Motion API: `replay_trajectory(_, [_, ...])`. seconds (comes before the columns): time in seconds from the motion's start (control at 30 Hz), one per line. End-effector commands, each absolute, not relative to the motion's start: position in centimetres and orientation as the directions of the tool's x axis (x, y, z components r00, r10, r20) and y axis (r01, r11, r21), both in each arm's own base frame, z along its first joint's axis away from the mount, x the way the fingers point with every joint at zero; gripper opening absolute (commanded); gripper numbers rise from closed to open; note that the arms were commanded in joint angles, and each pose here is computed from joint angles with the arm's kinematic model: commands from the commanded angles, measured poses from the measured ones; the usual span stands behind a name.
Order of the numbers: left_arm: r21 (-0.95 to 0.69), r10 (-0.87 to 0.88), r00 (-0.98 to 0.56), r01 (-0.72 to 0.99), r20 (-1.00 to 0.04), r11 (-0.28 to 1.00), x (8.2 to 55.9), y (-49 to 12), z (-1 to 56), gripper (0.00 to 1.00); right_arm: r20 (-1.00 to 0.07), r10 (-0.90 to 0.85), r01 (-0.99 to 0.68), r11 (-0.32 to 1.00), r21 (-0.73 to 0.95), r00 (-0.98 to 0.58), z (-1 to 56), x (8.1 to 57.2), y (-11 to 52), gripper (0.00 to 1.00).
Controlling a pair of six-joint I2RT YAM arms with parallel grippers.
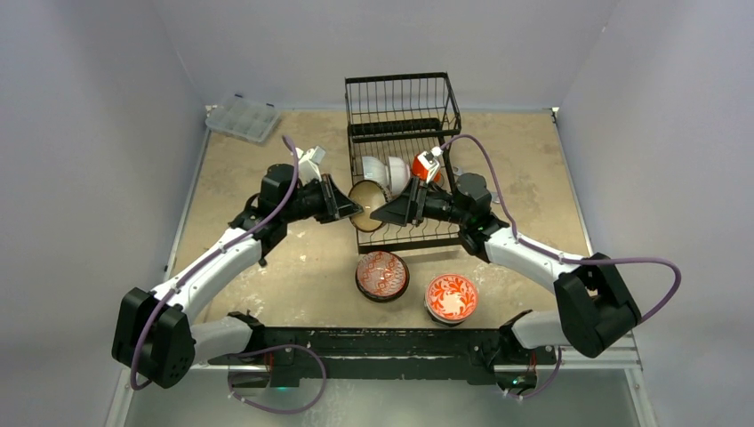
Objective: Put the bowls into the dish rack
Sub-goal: Pick up the bowl from the center of the board.
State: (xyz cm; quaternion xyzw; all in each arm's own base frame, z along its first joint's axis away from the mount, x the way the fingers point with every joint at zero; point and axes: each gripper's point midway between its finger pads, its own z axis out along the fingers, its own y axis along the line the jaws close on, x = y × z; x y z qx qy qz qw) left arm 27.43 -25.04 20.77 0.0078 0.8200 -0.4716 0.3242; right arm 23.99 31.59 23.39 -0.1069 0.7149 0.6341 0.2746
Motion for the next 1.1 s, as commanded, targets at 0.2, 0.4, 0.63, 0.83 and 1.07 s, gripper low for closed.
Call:
replay_trajectory(0.2, [-0.773, -0.284, -0.760, 0.414, -0.584, 0.480, 27.4, -26.3, 23.4, 0.00, -0.605, 0.201, -0.594, 0.120, 0.795, -0.770, 26.4, 23.7, 32.2, 0.98])
replay_trajectory(0.4, [-0.777, -0.277, -0.770, 0.406, -0.574, 0.481, 27.2, -26.4, 22.9, 0.00, -0.632, 0.183, -0.611, 0.161, 0.775, -0.753, 26.4, 24.2, 32.3, 0.99])
replay_trajectory(0.63, [-0.784, -0.276, -0.779, 0.397, -0.563, 0.478, 26.9, -26.7, 22.4, 0.00, -0.655, 0.163, -0.626, 0.196, 0.754, -0.738, 26.6, 24.7, 32.3, 0.87])
replay_trajectory(0.83, [-0.780, -0.276, -0.778, 0.394, -0.565, 0.486, 27.0, -26.7, 22.2, 0.06, -0.661, 0.157, -0.632, 0.203, 0.748, -0.733, 26.5, 24.6, 32.2, 0.30])
replay_trajectory(1.07, [-0.761, -0.283, -0.763, 0.385, -0.581, 0.522, 27.2, -26.1, 21.9, 0.42, -0.664, 0.134, -0.624, 0.248, 0.741, -0.736, 25.8, 24.5, 31.8, 0.00])
